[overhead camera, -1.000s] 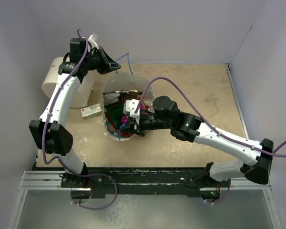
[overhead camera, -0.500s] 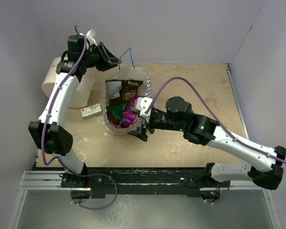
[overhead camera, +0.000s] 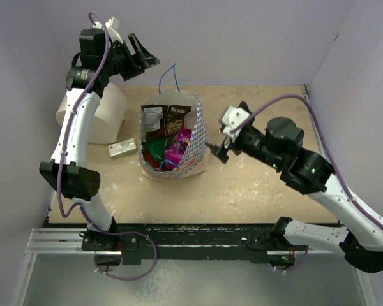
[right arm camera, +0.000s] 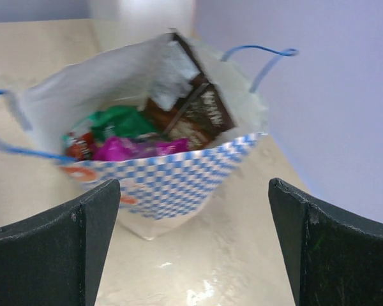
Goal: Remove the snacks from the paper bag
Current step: Move the paper bag to the center of the board, then take out the snack from the paper bag.
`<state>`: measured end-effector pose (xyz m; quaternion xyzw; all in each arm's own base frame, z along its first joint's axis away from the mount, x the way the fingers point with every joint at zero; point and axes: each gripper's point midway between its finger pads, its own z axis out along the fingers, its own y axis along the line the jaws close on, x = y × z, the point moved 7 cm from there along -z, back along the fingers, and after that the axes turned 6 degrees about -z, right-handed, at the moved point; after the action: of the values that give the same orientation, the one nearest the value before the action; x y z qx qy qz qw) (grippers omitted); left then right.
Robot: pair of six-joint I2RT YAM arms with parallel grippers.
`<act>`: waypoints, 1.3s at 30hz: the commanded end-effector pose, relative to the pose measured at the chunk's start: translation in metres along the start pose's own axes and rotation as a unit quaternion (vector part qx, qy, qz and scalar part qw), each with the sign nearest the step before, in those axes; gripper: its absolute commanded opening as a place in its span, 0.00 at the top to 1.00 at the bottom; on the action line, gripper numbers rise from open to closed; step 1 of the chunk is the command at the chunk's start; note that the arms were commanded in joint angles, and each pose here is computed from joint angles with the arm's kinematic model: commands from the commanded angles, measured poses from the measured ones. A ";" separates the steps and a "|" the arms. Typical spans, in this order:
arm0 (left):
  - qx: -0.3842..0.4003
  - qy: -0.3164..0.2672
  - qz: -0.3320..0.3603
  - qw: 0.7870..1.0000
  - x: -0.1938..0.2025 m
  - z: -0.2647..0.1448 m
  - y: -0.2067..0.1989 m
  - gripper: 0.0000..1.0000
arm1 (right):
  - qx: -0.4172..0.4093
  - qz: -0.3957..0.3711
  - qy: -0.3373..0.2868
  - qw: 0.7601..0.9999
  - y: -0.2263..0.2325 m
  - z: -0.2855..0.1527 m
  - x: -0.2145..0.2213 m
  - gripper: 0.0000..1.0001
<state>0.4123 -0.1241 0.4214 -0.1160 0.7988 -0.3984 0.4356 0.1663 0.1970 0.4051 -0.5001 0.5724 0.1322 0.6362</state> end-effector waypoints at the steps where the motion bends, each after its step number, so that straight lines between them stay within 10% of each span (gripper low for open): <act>1: -0.016 -0.045 0.036 0.998 -0.020 -0.029 -0.008 0.18 | 0.055 -0.001 -0.003 0.998 -0.048 0.019 -0.009 0.01; 15: -0.081 -0.018 0.005 0.997 0.043 -0.108 0.006 0.07 | -0.062 0.060 0.012 0.996 -0.064 0.137 0.013 0.10; 39: -0.119 0.085 0.019 0.989 0.111 -0.176 0.018 0.04 | -0.148 -0.061 0.078 0.984 -0.064 0.248 0.077 0.38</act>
<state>0.2254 -0.0814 0.3782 -0.1554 0.8791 -0.3084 0.3284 0.3833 0.3245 0.3118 -0.6163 0.5953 0.1318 0.4984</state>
